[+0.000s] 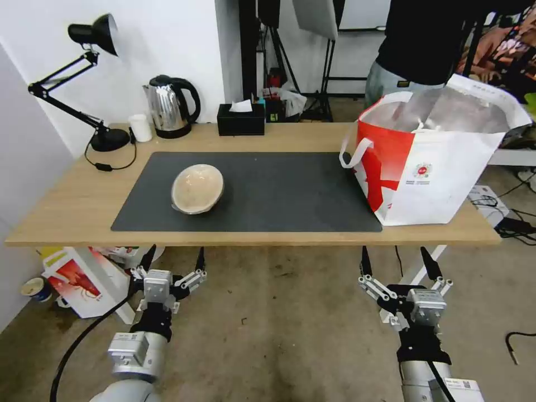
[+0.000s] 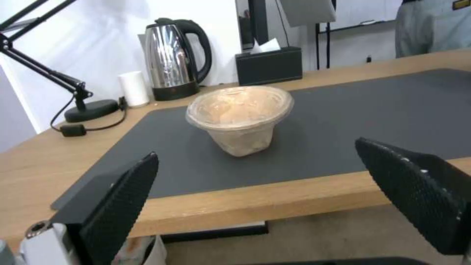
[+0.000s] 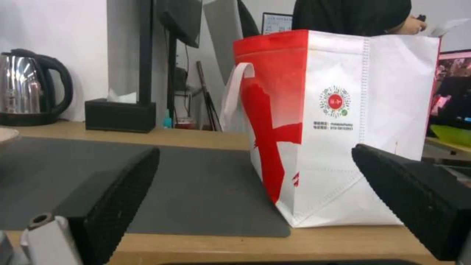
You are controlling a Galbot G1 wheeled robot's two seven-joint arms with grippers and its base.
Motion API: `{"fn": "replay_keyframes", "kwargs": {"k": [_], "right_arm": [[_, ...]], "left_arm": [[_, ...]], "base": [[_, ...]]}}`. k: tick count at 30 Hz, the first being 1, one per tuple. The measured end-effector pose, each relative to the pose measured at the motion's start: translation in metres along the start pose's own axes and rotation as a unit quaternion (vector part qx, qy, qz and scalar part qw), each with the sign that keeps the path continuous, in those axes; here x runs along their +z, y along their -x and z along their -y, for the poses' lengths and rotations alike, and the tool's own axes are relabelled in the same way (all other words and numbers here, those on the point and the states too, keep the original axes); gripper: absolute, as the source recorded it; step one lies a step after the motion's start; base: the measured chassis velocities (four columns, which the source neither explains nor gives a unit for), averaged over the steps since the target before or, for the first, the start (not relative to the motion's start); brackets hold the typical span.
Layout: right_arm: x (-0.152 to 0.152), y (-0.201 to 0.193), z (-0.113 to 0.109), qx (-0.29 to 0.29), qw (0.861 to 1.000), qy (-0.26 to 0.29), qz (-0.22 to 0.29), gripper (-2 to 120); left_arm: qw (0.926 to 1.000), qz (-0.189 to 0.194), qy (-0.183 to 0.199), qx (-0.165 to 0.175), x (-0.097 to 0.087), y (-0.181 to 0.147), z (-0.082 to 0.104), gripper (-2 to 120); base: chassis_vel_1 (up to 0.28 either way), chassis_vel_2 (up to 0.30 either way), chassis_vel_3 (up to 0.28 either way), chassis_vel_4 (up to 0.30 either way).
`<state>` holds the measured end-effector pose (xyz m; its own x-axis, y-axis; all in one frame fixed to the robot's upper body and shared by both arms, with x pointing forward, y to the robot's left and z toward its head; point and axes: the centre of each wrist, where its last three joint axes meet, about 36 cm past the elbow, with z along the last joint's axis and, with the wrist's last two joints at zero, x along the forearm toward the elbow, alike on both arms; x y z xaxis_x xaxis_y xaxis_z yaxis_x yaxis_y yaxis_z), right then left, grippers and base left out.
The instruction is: Pick up the trash from the table and place it into the takeout bag.
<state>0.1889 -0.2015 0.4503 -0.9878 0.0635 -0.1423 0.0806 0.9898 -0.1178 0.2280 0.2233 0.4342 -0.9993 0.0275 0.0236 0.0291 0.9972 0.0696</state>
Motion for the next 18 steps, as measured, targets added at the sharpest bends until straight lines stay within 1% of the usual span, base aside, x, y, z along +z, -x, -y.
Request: {"fn": "replay_keyframes", "kwargs": {"k": [14, 18], "right_arm": [[-0.0001, 0.0000, 0.0000, 0.000, 1.000, 0.000, 0.000, 100], [-0.0001, 0.0000, 0.0000, 0.000, 1.000, 0.000, 0.000, 100]], "left_arm": [[1.0000, 0.000, 0.000, 0.000, 0.0000, 0.0000, 0.0000, 100], [1.0000, -0.001, -0.006, -0.002, -0.0005, 0.0001, -0.0017, 100]], "base": [[0.000, 0.000, 0.000, 0.000], [0.000, 0.000, 0.000, 0.000]]}}
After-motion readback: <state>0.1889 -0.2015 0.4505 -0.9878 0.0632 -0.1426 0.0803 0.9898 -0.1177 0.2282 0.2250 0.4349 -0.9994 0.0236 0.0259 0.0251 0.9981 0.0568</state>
